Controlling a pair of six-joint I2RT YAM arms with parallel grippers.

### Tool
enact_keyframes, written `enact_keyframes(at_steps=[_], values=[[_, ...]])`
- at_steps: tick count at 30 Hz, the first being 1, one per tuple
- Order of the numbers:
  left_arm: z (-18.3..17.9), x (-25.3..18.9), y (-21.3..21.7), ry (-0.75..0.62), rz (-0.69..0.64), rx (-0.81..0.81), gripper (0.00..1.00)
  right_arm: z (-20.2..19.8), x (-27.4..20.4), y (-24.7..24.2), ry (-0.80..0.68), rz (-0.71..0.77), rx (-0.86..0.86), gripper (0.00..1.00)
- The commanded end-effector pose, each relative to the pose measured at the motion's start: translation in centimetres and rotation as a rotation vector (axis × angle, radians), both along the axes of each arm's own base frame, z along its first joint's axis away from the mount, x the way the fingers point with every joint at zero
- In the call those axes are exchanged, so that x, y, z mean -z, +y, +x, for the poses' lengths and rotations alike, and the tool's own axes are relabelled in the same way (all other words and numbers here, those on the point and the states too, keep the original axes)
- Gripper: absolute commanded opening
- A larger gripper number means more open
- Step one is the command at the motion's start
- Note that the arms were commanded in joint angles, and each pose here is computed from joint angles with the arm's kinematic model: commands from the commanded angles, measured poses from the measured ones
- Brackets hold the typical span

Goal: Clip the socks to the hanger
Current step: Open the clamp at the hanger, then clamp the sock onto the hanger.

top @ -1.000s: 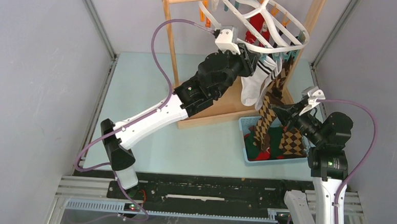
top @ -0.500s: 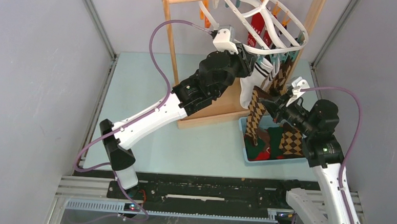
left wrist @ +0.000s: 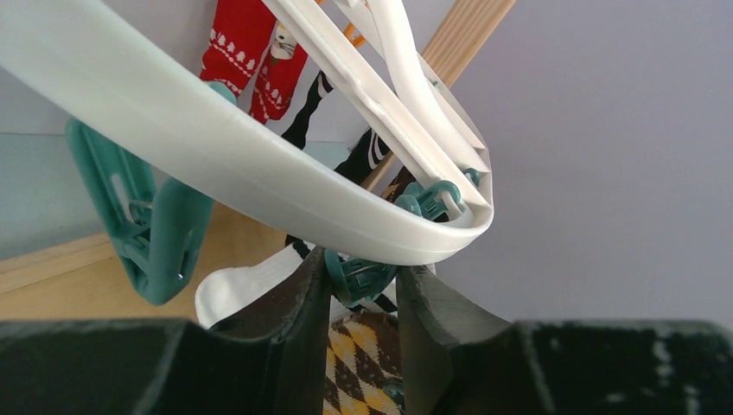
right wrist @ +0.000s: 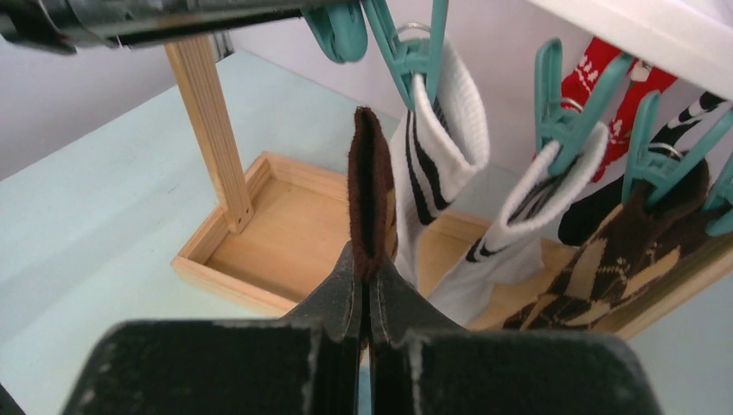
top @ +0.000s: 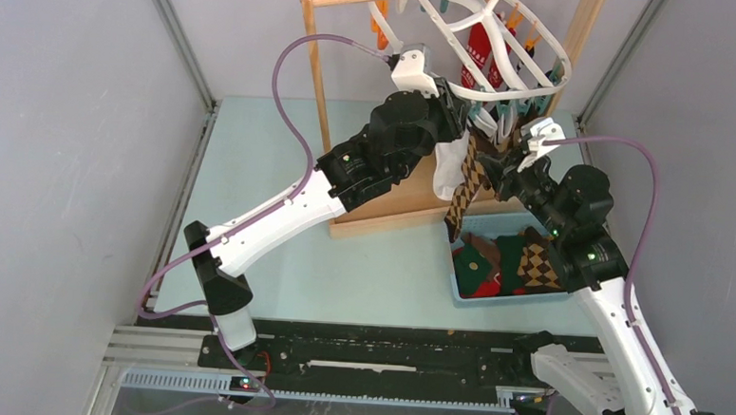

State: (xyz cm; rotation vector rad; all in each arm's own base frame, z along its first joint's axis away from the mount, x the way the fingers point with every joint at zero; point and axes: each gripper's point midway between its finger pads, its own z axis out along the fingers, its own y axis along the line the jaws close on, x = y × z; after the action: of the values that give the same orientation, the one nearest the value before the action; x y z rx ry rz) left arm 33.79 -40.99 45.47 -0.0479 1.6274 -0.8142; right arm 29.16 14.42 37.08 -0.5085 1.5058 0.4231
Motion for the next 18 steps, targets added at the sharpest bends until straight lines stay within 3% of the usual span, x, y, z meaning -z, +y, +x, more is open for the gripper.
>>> enact_keyframes(at_steps=[1, 18], values=[[0.0, -2.9, 1.0, -0.026, -0.069, -0.024, 0.00, 0.6, -4.0, 0.5, -0.089, 0.050, 0.018, 0.00], [-0.3, -3.1, 1.3, -0.031, -0.079, -0.016, 0.00, 1.2, -3.9, 2.2, -0.053, 0.045, -0.023, 0.00]])
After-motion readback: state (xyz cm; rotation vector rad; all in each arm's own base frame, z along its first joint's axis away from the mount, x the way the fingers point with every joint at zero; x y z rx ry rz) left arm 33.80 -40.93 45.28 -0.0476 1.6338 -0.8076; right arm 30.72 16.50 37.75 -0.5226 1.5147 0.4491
